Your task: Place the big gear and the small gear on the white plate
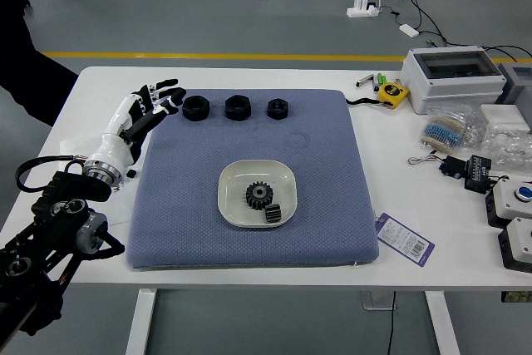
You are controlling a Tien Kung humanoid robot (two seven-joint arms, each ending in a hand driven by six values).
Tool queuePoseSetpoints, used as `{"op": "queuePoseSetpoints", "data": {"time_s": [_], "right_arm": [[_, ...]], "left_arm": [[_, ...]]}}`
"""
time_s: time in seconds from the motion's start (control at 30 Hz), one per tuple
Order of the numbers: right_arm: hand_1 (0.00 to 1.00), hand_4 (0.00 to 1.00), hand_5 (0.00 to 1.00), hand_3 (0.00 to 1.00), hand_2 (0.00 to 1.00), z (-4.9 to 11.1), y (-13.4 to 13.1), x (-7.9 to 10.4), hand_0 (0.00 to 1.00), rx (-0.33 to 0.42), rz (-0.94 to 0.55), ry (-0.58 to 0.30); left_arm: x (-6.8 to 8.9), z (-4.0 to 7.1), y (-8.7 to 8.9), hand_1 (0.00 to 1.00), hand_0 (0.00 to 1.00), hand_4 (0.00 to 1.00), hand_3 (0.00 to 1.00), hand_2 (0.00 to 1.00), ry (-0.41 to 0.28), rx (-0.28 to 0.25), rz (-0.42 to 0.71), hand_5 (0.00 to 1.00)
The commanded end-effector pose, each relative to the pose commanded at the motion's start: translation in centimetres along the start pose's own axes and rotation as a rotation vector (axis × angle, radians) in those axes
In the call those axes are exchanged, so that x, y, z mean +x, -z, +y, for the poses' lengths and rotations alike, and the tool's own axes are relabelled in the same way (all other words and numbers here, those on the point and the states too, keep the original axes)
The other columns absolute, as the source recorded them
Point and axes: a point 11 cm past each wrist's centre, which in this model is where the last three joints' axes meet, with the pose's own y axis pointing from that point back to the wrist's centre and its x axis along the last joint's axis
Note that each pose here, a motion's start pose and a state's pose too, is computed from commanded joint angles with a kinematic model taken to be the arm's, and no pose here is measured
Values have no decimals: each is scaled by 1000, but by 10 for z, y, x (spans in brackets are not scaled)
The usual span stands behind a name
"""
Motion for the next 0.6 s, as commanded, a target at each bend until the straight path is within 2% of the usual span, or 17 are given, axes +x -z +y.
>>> {"op": "queuePoseSetpoints", "data": {"time_s": [0.13, 0.2, 0.6], "right_arm": [[725, 998, 802, 738, 802, 0, 0, 0, 713, -1, 1, 0], [725, 998, 802, 738, 802, 0, -1, 0, 713, -2, 1, 0], [726, 998, 801, 737, 802, 0, -4, 0, 713, -8, 1, -2]], "left_arm": [[11, 5, -1, 702, 720, 976, 744, 759, -17, 3, 165, 496], [16, 8, -3, 691, 721, 970, 741, 761, -20, -1, 183, 519], [50, 36, 1, 689, 723, 974, 741, 756, -5, 47, 61, 528]]}}
